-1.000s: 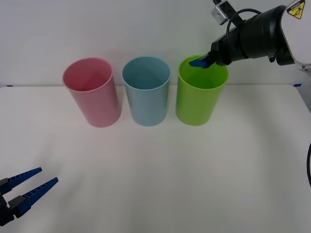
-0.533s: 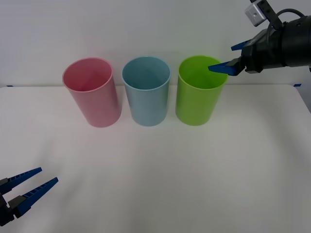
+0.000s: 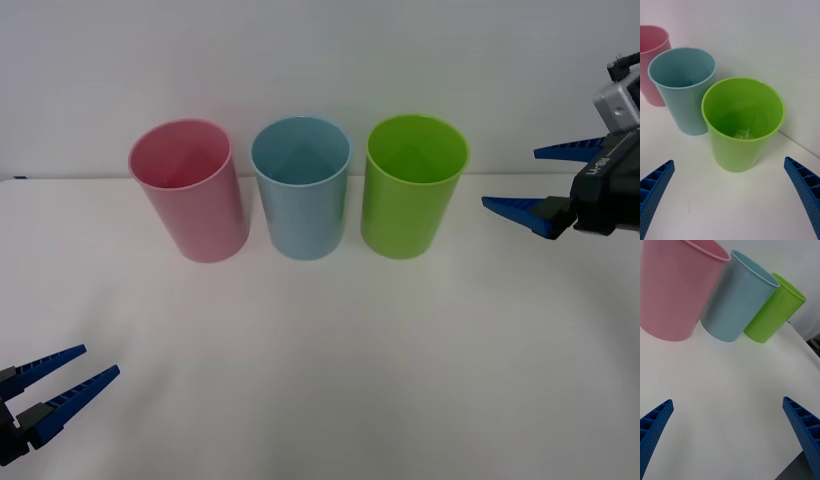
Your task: Put cans in the blue bin and PET bottles in the pink bin and trash in the green bin.
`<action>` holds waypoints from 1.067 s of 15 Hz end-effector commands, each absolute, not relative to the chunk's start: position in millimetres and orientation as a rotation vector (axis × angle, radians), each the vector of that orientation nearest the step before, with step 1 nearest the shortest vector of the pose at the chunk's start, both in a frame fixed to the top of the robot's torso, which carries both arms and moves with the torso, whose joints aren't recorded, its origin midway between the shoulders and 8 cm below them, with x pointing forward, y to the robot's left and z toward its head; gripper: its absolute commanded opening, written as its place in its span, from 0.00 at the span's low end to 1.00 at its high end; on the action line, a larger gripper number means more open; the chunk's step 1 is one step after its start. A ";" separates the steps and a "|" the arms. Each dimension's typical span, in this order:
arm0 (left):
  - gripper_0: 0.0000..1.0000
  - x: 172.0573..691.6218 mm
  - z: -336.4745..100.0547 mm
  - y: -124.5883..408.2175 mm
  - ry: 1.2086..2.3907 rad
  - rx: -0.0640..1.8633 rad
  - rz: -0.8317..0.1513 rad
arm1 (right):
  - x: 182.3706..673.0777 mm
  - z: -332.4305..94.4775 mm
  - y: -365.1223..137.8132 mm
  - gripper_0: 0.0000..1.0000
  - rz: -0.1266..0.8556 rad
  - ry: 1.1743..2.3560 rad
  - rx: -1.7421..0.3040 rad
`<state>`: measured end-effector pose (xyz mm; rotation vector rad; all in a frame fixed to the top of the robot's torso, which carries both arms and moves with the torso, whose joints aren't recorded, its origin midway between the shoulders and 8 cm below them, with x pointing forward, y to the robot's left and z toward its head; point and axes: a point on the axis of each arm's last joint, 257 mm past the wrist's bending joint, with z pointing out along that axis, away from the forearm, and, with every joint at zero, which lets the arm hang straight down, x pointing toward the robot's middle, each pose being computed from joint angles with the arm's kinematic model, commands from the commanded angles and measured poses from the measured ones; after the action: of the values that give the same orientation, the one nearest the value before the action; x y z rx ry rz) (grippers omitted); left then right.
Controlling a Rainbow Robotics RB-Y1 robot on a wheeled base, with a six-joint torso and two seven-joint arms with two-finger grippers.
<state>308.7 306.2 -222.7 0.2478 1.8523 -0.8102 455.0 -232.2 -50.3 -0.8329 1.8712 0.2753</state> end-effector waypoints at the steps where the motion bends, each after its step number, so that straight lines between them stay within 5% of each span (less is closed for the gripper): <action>1: 1.00 308.7 -222.7 306.2 1.852 0.248 -0.810 | 423.2 -73.9 -239.3 1.00 0.306 1.888 -0.794; 16: 1.00 308.7 -222.7 306.2 1.852 0.248 -0.810 | 373.2 -215.8 -266.0 1.00 0.228 1.935 -0.799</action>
<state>308.7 306.2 -222.7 0.2478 1.8523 -0.8102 372.9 -262.3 -207.3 -0.7833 1.9242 0.2437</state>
